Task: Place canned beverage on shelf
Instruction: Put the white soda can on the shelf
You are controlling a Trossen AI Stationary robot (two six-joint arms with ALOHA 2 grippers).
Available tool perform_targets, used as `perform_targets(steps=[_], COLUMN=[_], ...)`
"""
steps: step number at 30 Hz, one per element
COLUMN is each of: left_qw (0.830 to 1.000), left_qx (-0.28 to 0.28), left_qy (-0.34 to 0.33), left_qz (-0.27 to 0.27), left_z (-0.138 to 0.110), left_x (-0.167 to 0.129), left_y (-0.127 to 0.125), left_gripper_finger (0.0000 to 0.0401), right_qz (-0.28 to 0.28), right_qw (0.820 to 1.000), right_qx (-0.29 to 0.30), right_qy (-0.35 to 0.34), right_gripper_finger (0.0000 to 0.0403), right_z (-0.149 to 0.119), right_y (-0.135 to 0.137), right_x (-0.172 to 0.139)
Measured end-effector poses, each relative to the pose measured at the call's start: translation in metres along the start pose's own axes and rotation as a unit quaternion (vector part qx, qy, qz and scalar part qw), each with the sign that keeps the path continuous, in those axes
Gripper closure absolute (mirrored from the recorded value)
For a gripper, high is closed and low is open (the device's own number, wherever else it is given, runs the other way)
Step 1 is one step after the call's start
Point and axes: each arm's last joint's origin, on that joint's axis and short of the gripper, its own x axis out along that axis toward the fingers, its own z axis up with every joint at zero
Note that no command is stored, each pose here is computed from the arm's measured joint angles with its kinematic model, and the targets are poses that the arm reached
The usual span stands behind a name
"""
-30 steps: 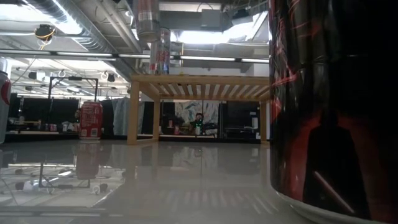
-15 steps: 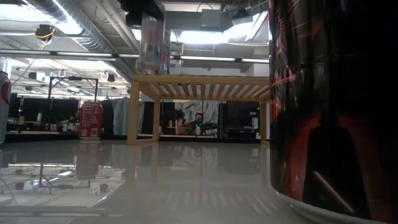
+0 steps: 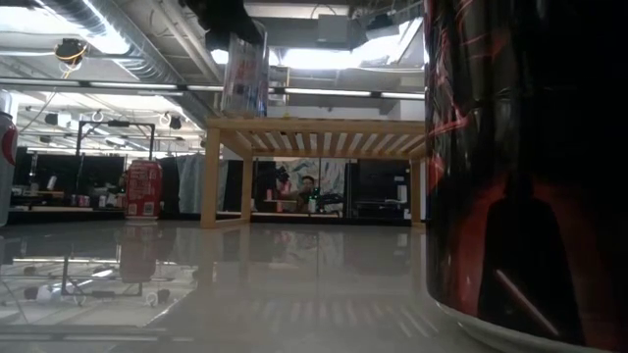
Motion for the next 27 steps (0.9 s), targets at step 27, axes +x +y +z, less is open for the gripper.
perform_targets(steps=[27], left_qw=[1.0], left_qx=[-0.013], left_qy=[-0.001], left_qz=[0.01], left_z=[0.0011], left_x=[0.0046], left_y=[0.0009], left_gripper_finger=[0.0144], right_qz=[-0.002], right_qw=[1.0], right_qx=[-0.001], right_qy=[-0.002], right_gripper_finger=[0.0095], right_z=[0.0001], right_y=[-0.0002], right_x=[0.0])
